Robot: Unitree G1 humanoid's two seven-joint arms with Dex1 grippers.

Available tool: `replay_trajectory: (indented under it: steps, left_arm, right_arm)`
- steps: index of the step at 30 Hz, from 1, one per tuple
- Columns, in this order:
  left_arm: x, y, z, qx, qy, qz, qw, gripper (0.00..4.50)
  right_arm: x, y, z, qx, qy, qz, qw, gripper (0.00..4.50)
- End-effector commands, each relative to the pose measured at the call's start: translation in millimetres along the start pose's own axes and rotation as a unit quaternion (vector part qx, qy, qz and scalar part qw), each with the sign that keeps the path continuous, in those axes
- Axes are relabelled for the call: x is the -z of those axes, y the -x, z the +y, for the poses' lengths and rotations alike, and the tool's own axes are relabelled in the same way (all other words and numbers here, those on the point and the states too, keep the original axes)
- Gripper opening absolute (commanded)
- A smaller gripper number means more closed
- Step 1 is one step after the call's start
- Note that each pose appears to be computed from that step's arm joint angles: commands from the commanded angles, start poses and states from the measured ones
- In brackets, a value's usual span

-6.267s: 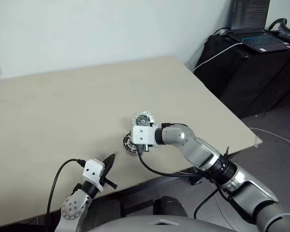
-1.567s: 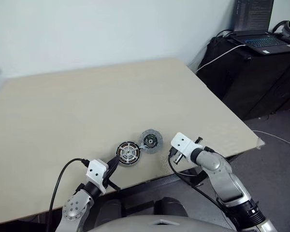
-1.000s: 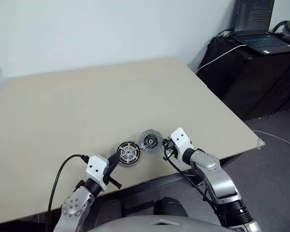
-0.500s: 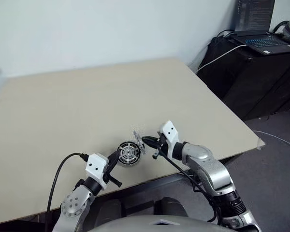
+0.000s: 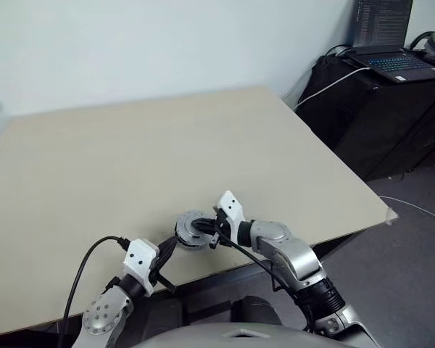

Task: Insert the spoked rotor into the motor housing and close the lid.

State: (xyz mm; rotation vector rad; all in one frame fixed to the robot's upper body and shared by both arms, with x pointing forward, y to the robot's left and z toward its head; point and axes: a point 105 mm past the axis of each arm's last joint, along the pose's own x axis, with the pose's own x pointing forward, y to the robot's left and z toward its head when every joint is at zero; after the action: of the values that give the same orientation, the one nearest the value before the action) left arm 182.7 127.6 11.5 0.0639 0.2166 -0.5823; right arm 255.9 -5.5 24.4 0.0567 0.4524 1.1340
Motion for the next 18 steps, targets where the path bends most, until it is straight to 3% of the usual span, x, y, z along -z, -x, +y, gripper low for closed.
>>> replay_trajectory:
  steps: [1, 7, 13, 18]
  left_arm:
    - [-20, 0, -1, 0.008, -0.009, -0.03, 0.999, 0.0]
    - [-25, -3, -3, 0.01, -0.008, -0.034, 0.999, 0.0]
    - [-25, -5, -3, 0.01, -0.01, -0.041, 0.999, 0.0]
    - [-19, -4, -2, 0.008, -0.011, -0.04, 0.999, 0.0]
  right_arm:
    - [-7, -7, 3, -0.01, 0.01, -0.01, 1.0, 0.05]
    - [-2, -13, -7, 0.012, 0.014, -0.001, 1.0, 0.05]
    - [-26, -2, -12, 0.017, 0.076, -0.035, 0.996, 0.05]
    - [-30, 4, -16, 0.005, 0.132, -0.025, 0.991, 1.63]
